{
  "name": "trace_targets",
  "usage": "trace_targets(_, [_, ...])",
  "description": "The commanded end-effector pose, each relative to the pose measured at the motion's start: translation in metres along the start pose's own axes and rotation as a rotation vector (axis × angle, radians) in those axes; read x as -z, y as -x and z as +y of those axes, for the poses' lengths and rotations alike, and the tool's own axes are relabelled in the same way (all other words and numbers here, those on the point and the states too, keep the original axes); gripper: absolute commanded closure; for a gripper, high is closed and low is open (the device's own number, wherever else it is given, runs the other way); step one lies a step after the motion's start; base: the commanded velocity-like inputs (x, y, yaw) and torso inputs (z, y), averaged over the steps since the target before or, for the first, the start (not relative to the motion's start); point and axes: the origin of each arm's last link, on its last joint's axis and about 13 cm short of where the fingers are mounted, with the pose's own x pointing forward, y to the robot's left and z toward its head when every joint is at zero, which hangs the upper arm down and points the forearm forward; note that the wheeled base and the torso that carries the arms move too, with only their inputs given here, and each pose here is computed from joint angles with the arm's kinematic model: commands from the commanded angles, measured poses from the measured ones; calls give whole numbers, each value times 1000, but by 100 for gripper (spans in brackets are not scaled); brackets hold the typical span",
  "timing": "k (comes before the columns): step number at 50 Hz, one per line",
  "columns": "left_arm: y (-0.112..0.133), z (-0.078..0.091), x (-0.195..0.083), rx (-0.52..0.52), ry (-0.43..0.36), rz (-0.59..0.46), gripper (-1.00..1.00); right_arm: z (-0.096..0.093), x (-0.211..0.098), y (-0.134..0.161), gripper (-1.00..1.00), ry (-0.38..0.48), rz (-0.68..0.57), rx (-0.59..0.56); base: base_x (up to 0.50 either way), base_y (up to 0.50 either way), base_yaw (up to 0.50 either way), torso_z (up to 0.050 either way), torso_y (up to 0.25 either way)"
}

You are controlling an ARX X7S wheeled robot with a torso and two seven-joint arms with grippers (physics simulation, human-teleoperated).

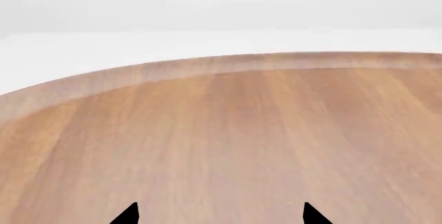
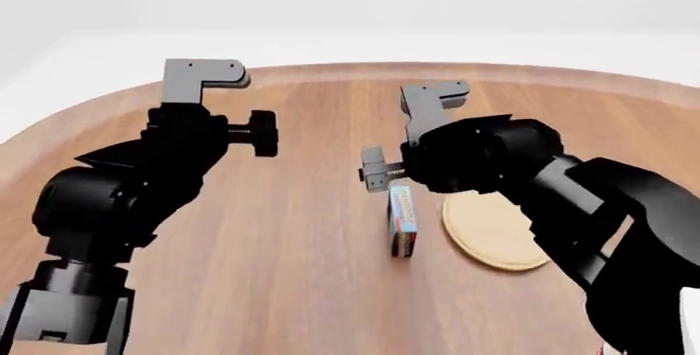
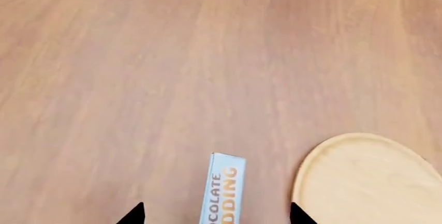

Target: Put the chocolate pudding to the left of the plate.

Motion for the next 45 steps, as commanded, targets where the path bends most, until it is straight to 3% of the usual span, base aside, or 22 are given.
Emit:
trace_targets(1, [42, -3, 4, 44, -13, -89, -100, -5, 26, 31, -100, -16, -100, -55, 0, 0, 0, -6, 250])
trace_targets(15, [80, -5, 31, 64, -8, -192, -100, -16, 69, 65, -100, -35, -352, 7, 0, 0, 0, -7, 250])
trace_targets(23, [103, -5, 55, 9, -11, -297, -100, -18, 100, 81, -100, -45, -485, 35, 0, 0, 0, -7, 250])
trace_targets(45, [170, -10, 109, -2, -15, -491, -100, -13, 182, 118, -100, -65, -730, 39, 0, 0, 0, -7, 250])
